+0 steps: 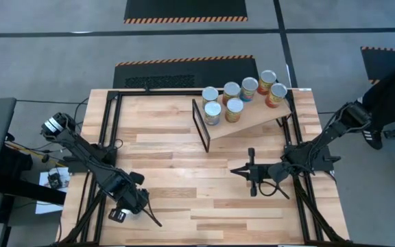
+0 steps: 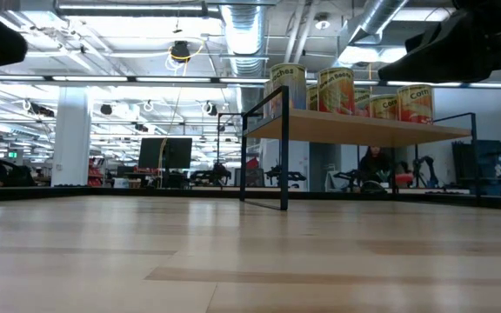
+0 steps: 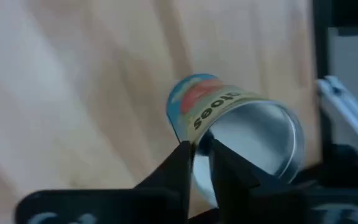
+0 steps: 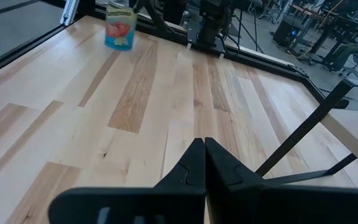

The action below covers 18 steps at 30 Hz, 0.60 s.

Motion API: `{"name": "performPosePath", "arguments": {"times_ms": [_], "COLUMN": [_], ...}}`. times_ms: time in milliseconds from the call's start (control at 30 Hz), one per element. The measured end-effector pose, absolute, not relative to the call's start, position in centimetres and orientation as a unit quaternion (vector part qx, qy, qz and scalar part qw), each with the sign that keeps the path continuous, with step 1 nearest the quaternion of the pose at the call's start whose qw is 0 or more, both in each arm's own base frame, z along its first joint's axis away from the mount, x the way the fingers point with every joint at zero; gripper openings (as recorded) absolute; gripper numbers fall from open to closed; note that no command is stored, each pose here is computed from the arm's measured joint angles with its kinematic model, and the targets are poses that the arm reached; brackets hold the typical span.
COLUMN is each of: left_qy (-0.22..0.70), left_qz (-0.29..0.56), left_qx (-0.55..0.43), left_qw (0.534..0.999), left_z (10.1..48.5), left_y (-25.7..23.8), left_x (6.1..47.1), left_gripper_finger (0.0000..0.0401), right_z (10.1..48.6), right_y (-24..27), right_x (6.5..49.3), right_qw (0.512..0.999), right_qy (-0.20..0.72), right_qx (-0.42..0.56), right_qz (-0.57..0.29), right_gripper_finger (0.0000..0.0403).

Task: Pick and place cans onto a shelf
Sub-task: Put the canned tomatoes aligned with the other canned tomatoes on the shelf

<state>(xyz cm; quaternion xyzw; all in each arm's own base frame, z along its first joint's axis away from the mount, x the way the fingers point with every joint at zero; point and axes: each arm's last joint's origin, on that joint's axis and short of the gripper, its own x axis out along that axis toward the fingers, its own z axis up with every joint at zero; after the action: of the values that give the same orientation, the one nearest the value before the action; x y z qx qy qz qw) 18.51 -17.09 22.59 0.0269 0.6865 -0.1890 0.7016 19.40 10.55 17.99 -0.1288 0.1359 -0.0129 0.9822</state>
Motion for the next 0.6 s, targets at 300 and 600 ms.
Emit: {"name": "performPosePath", "arguments": {"times_ms": [300, 600], "left_qy": [0.661, 0.537], "left_qz": [-0.191, -0.110], "left_qx": [-0.034, -0.151], "left_qw": [0.725, 0.822], "left_z": [22.7, 23.7], "left_y": [-16.1, -13.0], "left_x": [20.5, 25.7], "left_gripper_finger": [0.0001, 0.0000], "right_z": [18.0, 18.0], "right_y": [10.6, 10.6], "right_x": [19.4, 19.4], "right_qw": [0.982, 0.982], "right_qy": [0.136, 0.136], "right_qx": [-0.128, -0.128], "right_qz": [-0.013, -0.013], "right_gripper_finger": [0.0010, 0.0010]}}
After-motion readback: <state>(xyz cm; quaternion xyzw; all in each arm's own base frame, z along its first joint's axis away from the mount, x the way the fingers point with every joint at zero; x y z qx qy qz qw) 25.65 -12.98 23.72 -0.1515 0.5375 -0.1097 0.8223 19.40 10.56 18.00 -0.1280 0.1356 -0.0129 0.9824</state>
